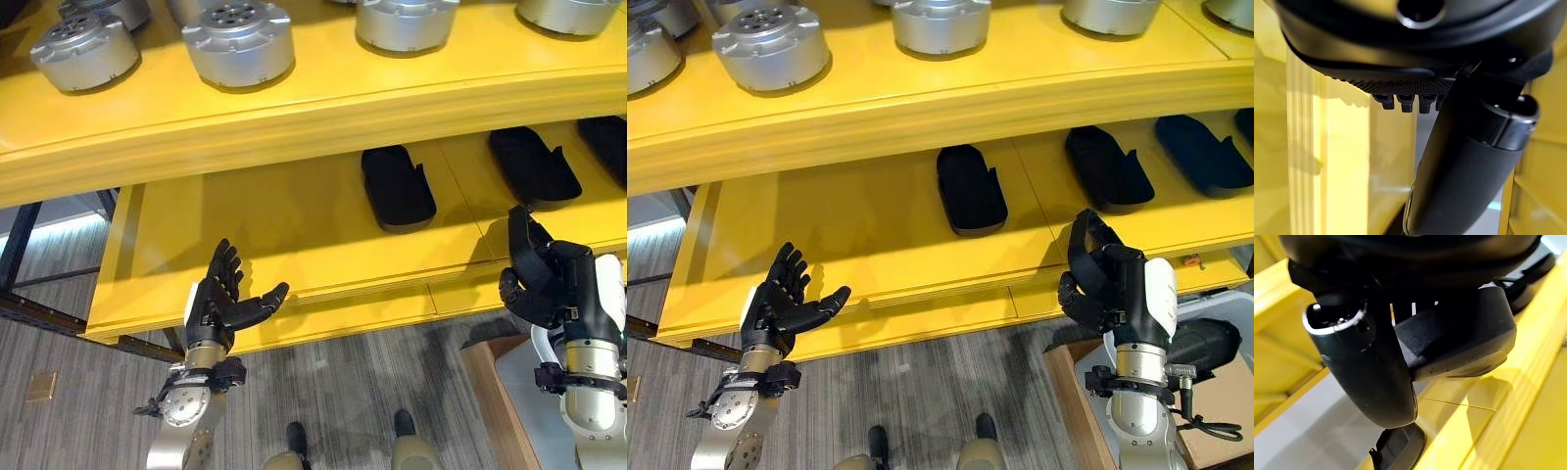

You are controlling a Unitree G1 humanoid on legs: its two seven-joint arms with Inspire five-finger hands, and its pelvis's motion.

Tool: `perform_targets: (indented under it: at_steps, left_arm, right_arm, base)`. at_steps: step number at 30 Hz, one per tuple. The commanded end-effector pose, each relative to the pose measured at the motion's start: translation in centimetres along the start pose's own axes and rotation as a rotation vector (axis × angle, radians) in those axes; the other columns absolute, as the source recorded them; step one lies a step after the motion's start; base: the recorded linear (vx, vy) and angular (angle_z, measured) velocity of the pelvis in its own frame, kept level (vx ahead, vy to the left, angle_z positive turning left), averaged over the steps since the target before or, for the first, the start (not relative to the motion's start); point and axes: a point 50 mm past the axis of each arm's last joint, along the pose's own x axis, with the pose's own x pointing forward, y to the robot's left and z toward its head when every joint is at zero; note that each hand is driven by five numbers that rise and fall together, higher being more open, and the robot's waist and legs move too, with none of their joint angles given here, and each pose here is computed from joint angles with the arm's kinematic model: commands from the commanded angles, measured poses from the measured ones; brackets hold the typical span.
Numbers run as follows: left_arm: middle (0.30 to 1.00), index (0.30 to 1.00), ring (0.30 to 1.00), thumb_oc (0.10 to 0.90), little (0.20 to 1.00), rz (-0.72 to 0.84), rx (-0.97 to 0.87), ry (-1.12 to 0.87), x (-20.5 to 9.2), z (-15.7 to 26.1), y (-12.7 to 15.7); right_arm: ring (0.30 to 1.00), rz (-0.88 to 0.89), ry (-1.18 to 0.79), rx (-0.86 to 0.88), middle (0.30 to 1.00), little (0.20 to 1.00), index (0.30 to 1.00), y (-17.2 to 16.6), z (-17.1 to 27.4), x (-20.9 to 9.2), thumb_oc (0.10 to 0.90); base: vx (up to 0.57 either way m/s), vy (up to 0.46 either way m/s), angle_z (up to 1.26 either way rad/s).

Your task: Move parts from the plastic box to the shelf.

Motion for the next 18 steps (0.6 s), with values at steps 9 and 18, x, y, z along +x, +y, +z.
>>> perform_targets:
  at_steps: [9, 18]
  left_arm:
    - [1.0, 1.0, 1.0, 0.9, 1.0, 0.0, 0.046, -0.243, 0.0, 4.7, 0.4]
    - [1.0, 1.0, 1.0, 0.9, 1.0, -0.004, 0.048, -0.239, -0.3, 4.5, 0.5]
  right_arm:
    - [0.3, -0.259, -0.309, -0.152, 0.3, 0.3, 0.3, -5.2, 4.8, 1.8, 0.4]
    - [0.3, -0.325, -0.472, -0.199, 0.3, 0.3, 0.3, -7.1, 7.6, 2.3, 0.4]
  base:
    - [0.03, 0.04, -0.14]
    - [0.01, 0.007, -0.2]
